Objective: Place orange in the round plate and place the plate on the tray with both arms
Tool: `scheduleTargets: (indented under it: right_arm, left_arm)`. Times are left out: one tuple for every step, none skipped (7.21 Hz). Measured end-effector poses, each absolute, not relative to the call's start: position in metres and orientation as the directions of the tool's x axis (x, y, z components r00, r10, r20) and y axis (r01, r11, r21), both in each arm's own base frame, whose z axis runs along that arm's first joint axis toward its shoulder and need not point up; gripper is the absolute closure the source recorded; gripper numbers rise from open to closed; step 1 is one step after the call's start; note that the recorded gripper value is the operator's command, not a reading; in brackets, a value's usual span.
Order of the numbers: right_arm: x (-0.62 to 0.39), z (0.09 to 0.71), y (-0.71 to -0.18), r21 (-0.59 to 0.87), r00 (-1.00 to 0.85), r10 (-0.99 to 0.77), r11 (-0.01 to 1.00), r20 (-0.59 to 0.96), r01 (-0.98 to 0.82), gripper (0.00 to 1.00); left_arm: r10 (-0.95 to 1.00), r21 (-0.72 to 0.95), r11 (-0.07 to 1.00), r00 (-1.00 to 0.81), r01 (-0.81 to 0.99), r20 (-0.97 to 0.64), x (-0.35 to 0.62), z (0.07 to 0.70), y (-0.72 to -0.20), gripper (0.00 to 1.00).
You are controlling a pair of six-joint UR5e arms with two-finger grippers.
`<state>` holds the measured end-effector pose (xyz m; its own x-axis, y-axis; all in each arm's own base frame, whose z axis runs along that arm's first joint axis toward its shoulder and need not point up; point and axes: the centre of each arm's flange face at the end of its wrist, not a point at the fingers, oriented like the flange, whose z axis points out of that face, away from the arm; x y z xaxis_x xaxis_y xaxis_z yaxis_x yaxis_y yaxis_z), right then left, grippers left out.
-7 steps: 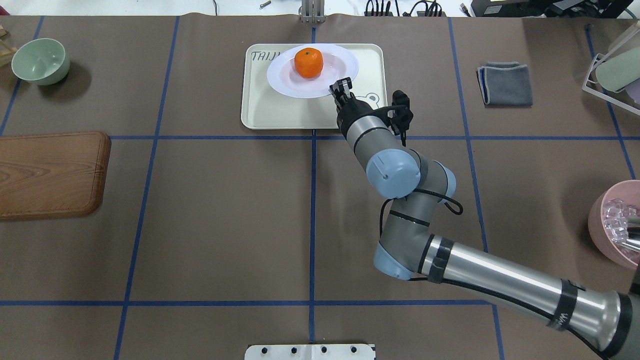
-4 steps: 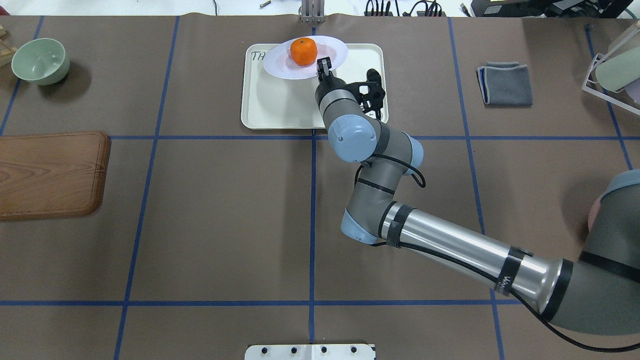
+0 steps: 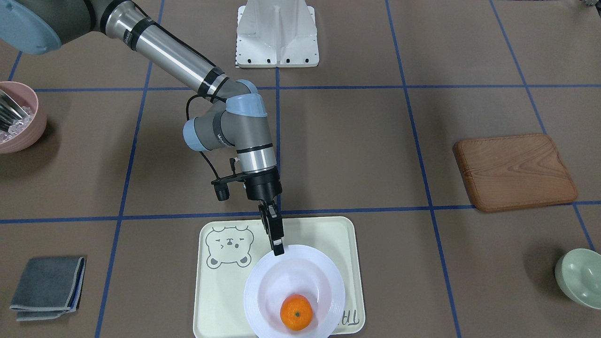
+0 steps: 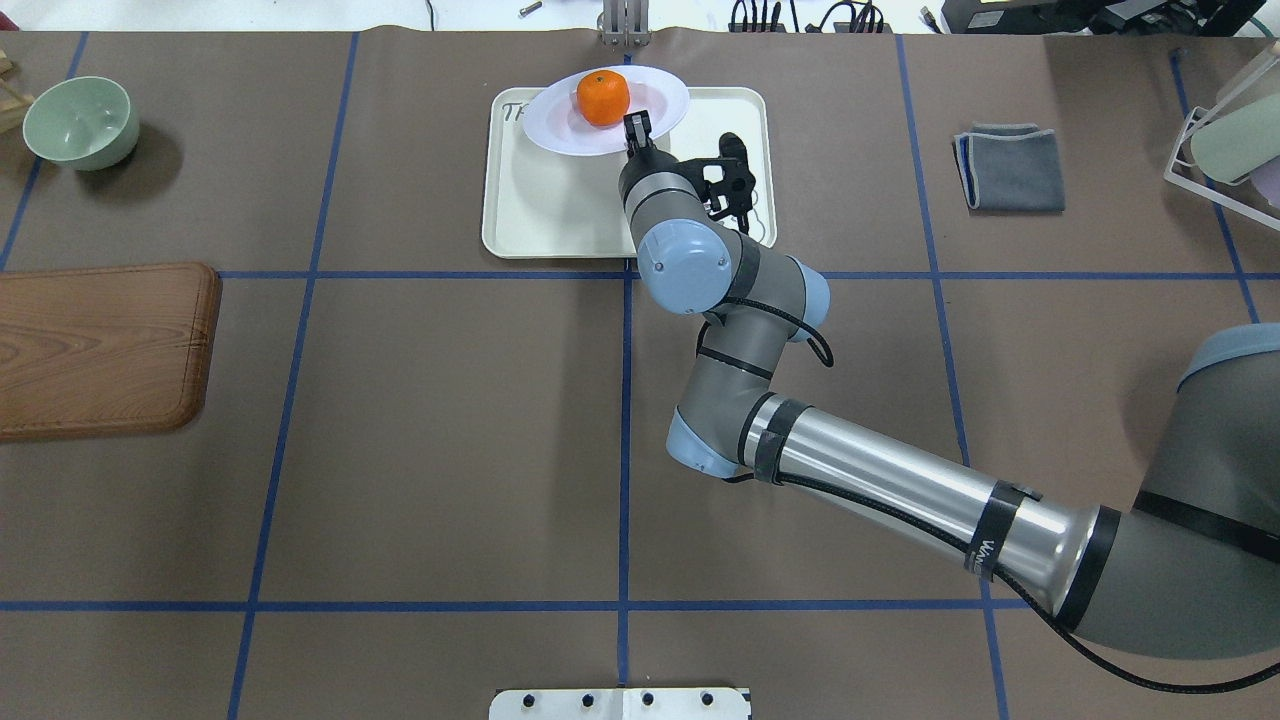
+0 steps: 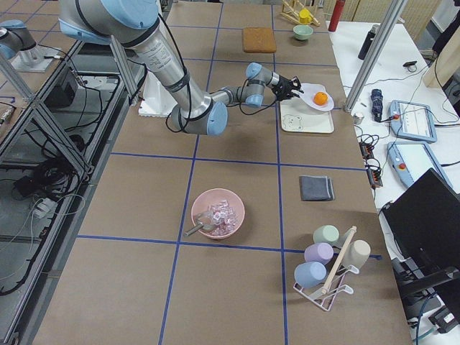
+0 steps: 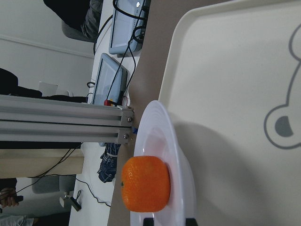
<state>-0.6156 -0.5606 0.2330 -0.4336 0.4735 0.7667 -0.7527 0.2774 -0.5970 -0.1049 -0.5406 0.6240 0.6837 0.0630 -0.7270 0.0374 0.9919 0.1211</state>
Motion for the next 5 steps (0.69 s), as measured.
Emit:
scheduleTargets:
  right_arm:
    - [-0.609,0.237,-0.543,-0.576,-0.411,0.459,0.314,0.788,-0.754,0.00]
    - [-0.601,0.242,-0.532,-0.537,-0.372,0.438,0.351,0.818,-0.767,0.00]
    - [-0.591,0.246,-0.533,-0.464,-0.294,0.414,0.408,0.862,-0.786,0.00]
    - [-0.576,0.258,-0.546,-0.350,-0.150,0.398,0.495,0.905,-0.796,0.00]
    - [-0.549,0.282,-0.568,-0.189,0.062,0.368,0.608,0.928,-0.771,0.00]
  left_arm:
    - [0.063,0.121,0.992,0.684,0.038,-0.727,-0.105,0.624,-0.541,0.02]
    - [0.062,0.121,0.992,0.684,0.038,-0.727,-0.105,0.624,-0.541,0.02]
    - [0.062,0.121,0.992,0.684,0.038,-0.727,-0.105,0.624,-0.540,0.02]
    - [0.063,0.120,0.992,0.684,0.036,-0.727,-0.105,0.625,-0.540,0.02]
    - [0.064,0.120,0.992,0.685,0.035,-0.726,-0.105,0.626,-0.540,0.02]
